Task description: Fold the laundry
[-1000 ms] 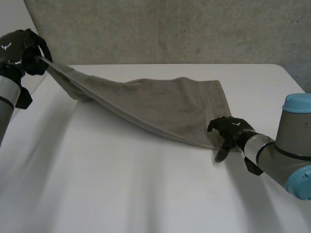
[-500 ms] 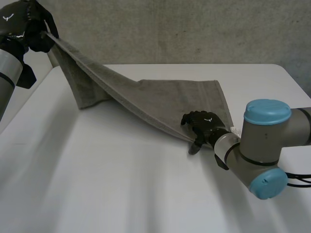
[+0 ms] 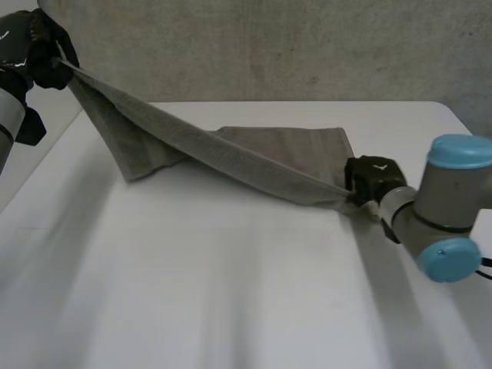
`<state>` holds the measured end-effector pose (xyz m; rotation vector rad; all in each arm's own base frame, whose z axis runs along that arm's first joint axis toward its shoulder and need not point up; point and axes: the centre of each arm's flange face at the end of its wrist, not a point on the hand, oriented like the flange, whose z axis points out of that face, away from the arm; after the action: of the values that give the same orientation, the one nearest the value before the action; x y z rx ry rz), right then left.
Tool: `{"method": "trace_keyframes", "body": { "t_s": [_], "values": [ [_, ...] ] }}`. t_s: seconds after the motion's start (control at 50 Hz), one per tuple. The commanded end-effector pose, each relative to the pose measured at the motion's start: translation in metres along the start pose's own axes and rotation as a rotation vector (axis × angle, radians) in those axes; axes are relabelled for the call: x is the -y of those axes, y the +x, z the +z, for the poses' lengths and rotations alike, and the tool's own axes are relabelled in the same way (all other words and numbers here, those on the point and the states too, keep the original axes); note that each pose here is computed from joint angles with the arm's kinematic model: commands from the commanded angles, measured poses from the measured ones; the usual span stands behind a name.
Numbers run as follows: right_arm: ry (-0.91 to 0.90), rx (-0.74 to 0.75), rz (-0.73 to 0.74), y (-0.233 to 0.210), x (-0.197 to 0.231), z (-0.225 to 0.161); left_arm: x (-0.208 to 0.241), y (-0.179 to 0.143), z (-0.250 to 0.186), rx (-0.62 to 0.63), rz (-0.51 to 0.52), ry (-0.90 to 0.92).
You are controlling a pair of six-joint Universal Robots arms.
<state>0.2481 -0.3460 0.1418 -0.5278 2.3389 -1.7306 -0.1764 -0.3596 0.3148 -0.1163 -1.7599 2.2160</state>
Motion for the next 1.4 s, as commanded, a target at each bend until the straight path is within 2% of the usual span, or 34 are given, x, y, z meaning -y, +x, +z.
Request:
{"method": "trace_keyframes", "body": {
  "t_s": [0.02,0.22,0.4,0.56,0.6,0.66,0.78,0.84,0.88,0.9,0.98,1.0,1.04,1.1,1.2,1.26,1.34,1.4],
  "values": [
    [-0.019,-0.029,-0.050,0.018,0.000,-0.007,-0.010,-0.004,-0.005,0.013,-0.003,-0.033],
    [-0.083,-0.016,-0.083,0.039,-0.008,-0.017,-0.029,-0.018,-0.016,0.051,-0.007,-0.101],
    [-0.030,0.044,-0.081,0.063,0.037,-0.053,-0.060,-0.017,-0.043,0.063,-0.018,-0.222],
    [0.000,0.000,-0.263,0.087,0.083,-0.099,-0.056,-0.016,-0.078,0.045,0.038,-0.288],
    [0.003,0.006,-0.344,0.080,0.099,-0.123,-0.048,-0.007,-0.095,-0.015,0.089,-0.313],
    [0.013,0.011,-0.406,0.074,0.111,-0.139,-0.043,0.002,-0.111,-0.066,0.126,-0.339],
    [0.042,-0.001,-0.452,0.074,0.125,-0.144,-0.046,0.006,-0.123,-0.085,0.141,-0.372],
    [0.033,0.005,-0.451,0.077,0.124,-0.135,-0.049,0.003,-0.122,-0.079,0.140,-0.379],
    [-0.019,0.016,-0.443,0.087,0.113,-0.108,-0.062,-0.002,-0.113,-0.076,0.135,-0.404],
    [-0.019,0.016,-0.443,0.087,0.113,-0.107,-0.062,-0.002,-0.113,-0.076,0.135,-0.404],
    [-0.047,0.064,-0.467,0.079,0.109,-0.071,-0.091,-0.011,-0.083,-0.079,0.133,-0.433],
    [-0.047,0.064,-0.467,0.079,0.109,-0.071,-0.091,-0.011,-0.083,-0.079,0.133,-0.433],
    [-0.064,0.046,-0.488,0.076,0.106,-0.041,-0.108,-0.018,-0.060,-0.039,0.141,-0.447],
    [-0.063,0.029,-0.503,0.073,0.105,-0.028,-0.116,-0.019,-0.048,-0.019,0.148,-0.449],
    [-0.022,0.011,-0.524,0.067,0.100,0.014,-0.132,-0.006,-0.006,-0.022,0.167,-0.400],
    [-0.004,0.016,-0.538,0.062,0.097,0.023,-0.135,-0.005,0.003,-0.025,0.171,-0.385],
    [0.095,0.007,-0.572,0.048,0.094,0.051,-0.140,0.010,0.030,-0.064,0.179,-0.321],
    [0.162,-0.037,-0.588,0.049,0.093,0.066,-0.145,0.010,0.045,-0.038,0.189,-0.291]
  ]
}}
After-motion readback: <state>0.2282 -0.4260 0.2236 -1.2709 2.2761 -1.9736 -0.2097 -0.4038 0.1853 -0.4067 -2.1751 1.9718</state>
